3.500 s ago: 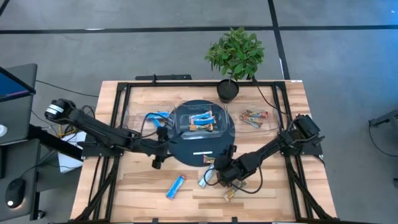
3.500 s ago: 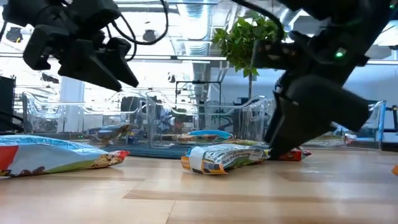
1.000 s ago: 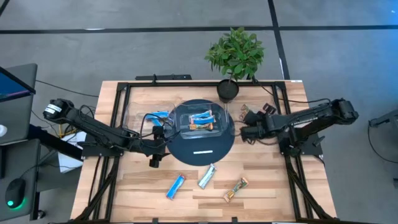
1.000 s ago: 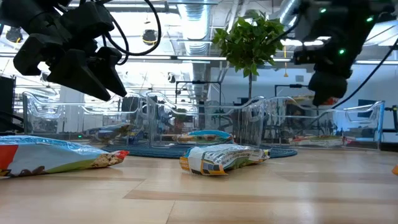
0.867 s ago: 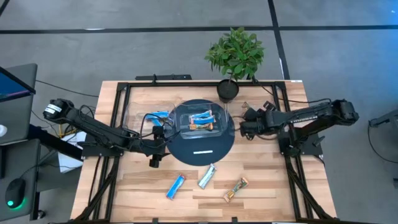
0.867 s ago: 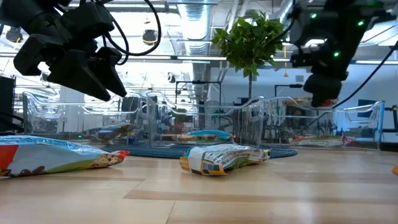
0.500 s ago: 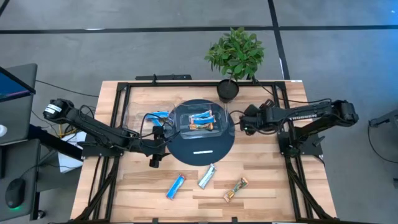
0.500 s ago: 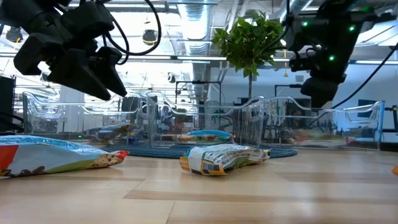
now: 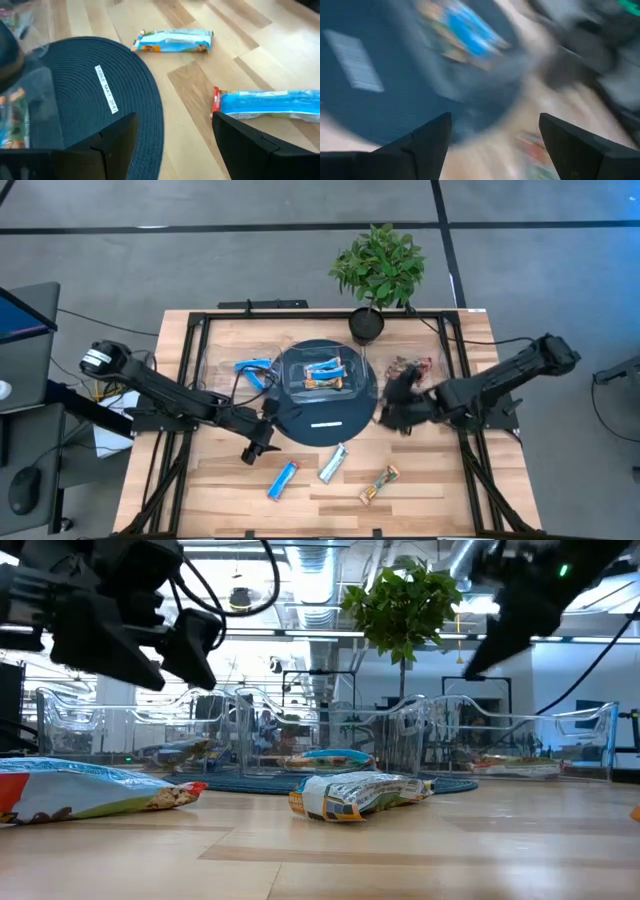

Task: Pick and place Granola Bars by type
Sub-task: Move the orange snack bar to the center of the table

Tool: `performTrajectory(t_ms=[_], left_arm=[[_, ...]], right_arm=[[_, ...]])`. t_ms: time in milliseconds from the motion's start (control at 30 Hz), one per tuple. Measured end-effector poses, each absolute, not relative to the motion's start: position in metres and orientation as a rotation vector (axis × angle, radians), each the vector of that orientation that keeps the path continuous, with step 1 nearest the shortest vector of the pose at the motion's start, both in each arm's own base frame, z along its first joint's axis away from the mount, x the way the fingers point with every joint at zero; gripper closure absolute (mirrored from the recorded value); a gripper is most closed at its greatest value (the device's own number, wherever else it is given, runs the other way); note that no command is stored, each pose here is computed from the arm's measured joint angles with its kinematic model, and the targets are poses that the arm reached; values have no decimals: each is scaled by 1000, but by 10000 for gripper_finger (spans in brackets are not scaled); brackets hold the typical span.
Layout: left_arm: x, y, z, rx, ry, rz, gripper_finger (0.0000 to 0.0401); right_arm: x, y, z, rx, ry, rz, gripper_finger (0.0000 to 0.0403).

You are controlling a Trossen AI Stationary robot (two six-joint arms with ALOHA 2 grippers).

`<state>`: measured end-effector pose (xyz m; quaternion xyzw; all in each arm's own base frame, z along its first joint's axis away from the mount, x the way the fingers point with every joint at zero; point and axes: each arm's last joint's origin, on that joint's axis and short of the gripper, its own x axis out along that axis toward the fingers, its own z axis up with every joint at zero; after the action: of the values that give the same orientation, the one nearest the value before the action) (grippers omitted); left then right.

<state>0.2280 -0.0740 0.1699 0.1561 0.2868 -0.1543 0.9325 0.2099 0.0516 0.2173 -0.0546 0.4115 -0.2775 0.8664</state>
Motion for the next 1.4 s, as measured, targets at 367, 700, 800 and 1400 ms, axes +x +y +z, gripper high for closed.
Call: performTrajectory(t_ms=[367,700,800,1400], left_arm=[[234,-76,166,340,575,-327,148],[233,-76,166,349,581,-330,148],[233,-76,166,350,582,-330,148],[232,-75,164,349,607,-329,148]], right_arm=[[261,131,174,-214,669,-194,108],[294,128,120,-126,750,-105,108],[301,128,117,-95,772,-58,108],[259,167,183,219,942,86,108]])
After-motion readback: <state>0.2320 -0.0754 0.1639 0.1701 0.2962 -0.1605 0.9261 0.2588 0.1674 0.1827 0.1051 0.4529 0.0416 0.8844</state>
